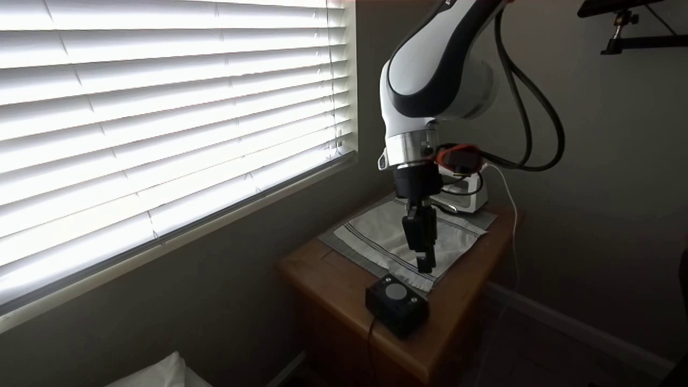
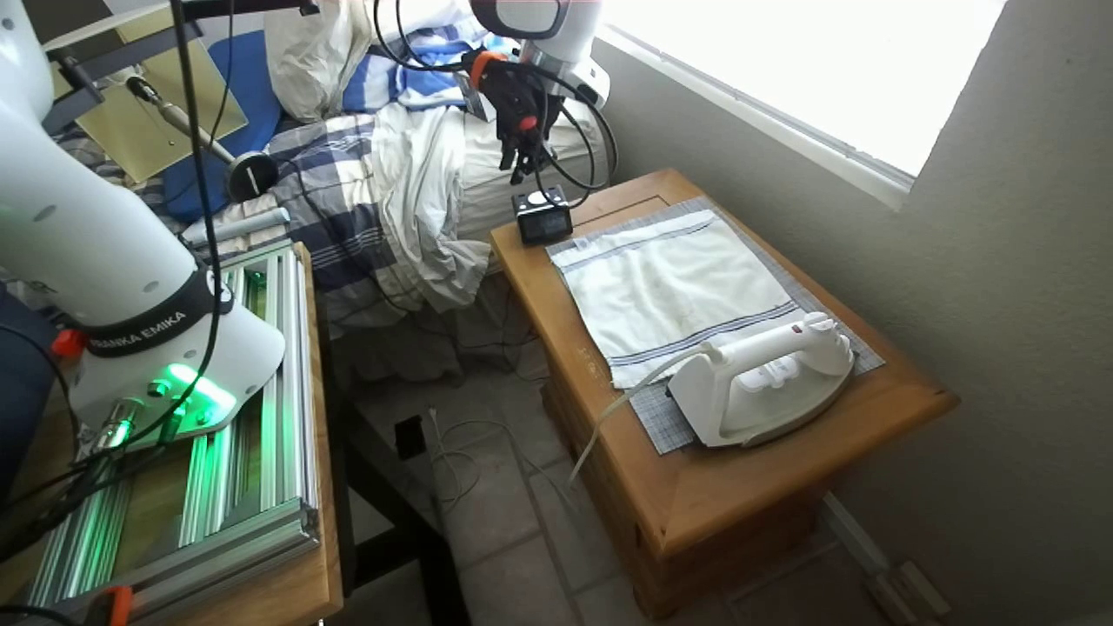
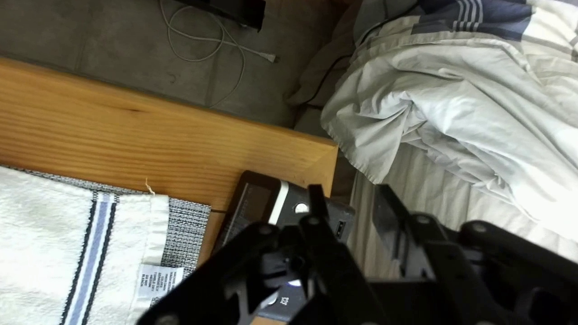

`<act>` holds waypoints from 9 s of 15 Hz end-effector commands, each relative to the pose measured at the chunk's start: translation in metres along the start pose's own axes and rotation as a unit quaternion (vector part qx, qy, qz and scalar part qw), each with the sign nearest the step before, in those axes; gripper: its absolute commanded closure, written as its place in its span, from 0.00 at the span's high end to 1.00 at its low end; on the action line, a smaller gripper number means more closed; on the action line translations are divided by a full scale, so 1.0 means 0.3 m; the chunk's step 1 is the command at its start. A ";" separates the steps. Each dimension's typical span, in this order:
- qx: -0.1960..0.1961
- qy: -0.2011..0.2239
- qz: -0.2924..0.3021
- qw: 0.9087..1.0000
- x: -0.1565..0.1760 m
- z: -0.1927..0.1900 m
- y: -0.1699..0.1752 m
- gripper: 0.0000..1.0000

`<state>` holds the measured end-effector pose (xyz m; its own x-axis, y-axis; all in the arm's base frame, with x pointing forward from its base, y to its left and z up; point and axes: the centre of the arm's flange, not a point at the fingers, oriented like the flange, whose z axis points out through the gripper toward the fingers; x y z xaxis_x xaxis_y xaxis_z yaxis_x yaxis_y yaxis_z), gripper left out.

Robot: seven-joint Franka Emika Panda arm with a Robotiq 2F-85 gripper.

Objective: Press the buttons on the black object

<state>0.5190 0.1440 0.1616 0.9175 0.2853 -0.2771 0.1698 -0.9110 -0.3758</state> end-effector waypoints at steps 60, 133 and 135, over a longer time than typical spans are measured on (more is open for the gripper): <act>0.072 -0.120 0.036 0.990 0.246 0.202 0.152 0.00; -0.004 -0.045 0.059 0.997 0.318 -0.013 0.145 0.00; 0.003 -0.048 0.064 0.997 0.327 -0.001 0.178 0.00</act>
<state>0.6050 0.1319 0.1264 0.8978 0.1893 -0.3976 0.0637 -0.9493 -0.3079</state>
